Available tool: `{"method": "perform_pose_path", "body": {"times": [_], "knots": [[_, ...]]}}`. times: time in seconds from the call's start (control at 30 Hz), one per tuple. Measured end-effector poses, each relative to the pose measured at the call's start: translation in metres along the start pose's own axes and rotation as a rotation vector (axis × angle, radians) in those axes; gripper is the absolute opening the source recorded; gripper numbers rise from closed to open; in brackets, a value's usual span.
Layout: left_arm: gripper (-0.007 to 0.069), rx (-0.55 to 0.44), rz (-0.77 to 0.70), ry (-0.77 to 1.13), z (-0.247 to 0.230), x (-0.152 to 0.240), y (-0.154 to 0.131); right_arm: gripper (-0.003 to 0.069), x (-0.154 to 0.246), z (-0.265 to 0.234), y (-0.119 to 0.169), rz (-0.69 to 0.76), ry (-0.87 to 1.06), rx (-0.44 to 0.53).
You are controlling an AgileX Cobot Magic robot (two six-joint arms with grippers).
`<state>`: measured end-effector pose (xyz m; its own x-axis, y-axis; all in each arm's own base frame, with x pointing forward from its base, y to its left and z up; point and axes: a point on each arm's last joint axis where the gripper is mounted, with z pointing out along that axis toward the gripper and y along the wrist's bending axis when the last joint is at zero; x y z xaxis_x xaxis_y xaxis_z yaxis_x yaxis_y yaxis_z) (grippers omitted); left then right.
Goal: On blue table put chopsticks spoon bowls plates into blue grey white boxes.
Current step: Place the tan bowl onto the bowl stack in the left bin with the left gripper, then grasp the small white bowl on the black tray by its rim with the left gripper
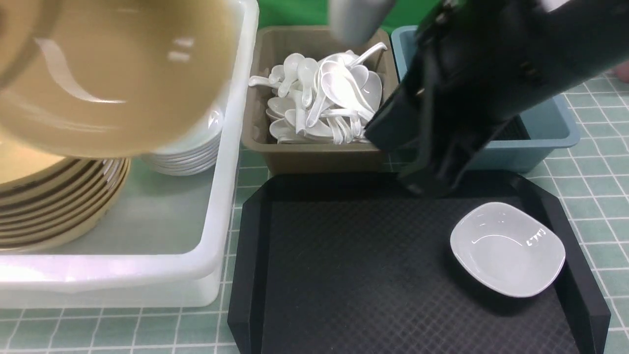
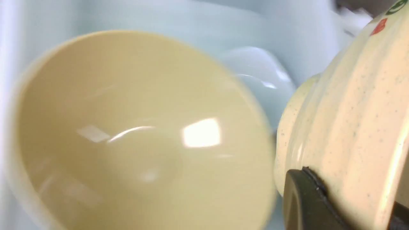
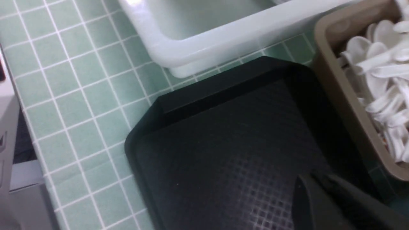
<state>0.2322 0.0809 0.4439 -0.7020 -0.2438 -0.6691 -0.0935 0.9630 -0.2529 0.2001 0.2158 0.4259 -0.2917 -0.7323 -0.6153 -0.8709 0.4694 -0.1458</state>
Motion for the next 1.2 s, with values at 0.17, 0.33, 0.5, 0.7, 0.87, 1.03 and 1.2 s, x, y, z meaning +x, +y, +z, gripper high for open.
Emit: {"method": "perform_pose_path", "body": {"times": [0.17, 0.33, 0.5, 0.7, 0.87, 1.03, 1.2], "knots": [[0.0007, -0.132, -0.230, -0.078, 0.000, 0.008, 0.048, 0.0048, -0.003, 0.013, 0.000, -0.002, 0.012, -0.006], [0.0008, -0.149, -0.300, -0.034, 0.034, 0.008, 0.074, 0.0048, -0.003, 0.014, -0.001, -0.005, 0.018, -0.007], [0.0043, -0.147, -0.369, 0.050, 0.077, 0.009, 0.103, 0.0048, -0.001, 0.014, 0.000, -0.021, 0.041, -0.015], [0.0240, -0.142, -0.380, 0.126, 0.103, 0.014, 0.119, 0.0048, 0.000, 0.014, 0.000, -0.031, 0.044, -0.017], [0.0426, -0.132, -0.374, 0.137, 0.100, 0.012, 0.117, 0.0048, 0.000, 0.014, 0.000, -0.046, 0.043, -0.017], [0.0558, -0.133, -0.326, 0.136, 0.079, -0.004, 0.108, 0.0048, 0.000, 0.014, 0.000, -0.047, 0.043, -0.017], [0.0583, -0.139, -0.261, 0.013, 0.035, -0.034, 0.080, 0.0048, 0.000, 0.014, -0.001, -0.053, 0.047, -0.006]]}}
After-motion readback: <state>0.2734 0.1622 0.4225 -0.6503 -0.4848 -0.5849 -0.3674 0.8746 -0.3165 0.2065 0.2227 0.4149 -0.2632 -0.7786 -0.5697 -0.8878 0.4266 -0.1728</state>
